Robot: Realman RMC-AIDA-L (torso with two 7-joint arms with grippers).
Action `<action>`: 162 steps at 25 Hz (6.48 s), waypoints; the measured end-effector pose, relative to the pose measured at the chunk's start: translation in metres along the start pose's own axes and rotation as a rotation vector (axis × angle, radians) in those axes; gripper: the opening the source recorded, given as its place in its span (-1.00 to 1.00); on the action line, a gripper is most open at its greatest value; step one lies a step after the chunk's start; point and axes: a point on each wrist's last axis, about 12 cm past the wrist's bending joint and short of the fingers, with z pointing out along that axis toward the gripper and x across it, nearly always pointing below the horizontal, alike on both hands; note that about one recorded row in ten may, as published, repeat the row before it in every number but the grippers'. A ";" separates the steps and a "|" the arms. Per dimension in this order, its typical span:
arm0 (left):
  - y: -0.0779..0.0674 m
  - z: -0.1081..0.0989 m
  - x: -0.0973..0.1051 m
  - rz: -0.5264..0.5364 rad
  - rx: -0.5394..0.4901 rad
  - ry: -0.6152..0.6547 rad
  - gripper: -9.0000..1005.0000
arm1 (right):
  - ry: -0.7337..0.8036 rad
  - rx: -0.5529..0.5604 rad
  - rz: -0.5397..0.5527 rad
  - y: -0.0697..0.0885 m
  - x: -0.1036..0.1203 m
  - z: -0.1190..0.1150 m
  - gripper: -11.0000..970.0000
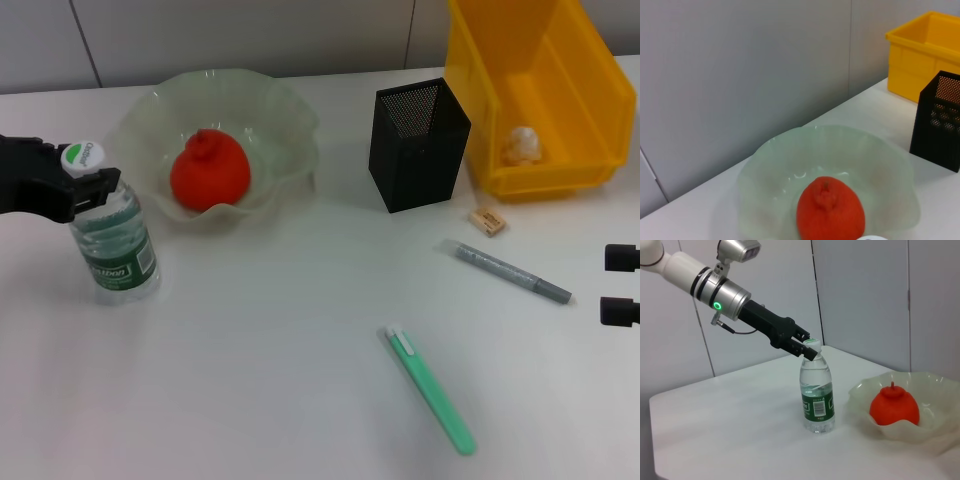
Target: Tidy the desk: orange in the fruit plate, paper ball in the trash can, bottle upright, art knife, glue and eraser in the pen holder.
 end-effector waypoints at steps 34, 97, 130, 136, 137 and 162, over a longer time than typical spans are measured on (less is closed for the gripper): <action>-0.001 -0.001 0.002 -0.004 0.012 0.004 -0.10 | -0.001 -0.004 0.001 0.000 0.000 0.000 -0.14; -0.050 -0.046 -0.001 0.212 0.779 -0.373 0.57 | 0.123 -0.105 0.127 -0.014 -0.035 0.012 0.47; -0.029 -0.010 0.034 0.148 0.849 -0.462 0.57 | 0.540 0.246 0.468 -0.058 -0.100 0.130 0.45; -0.026 -0.011 0.034 0.136 0.840 -0.467 0.57 | 0.588 0.209 0.493 -0.062 -0.097 0.156 0.45; -0.027 -0.011 0.034 0.133 0.840 -0.469 0.57 | 0.621 0.209 0.499 -0.063 -0.094 0.165 0.45; -0.013 -0.013 0.043 0.071 0.780 -0.489 0.57 | 0.845 0.278 0.556 -0.040 -0.092 0.216 0.44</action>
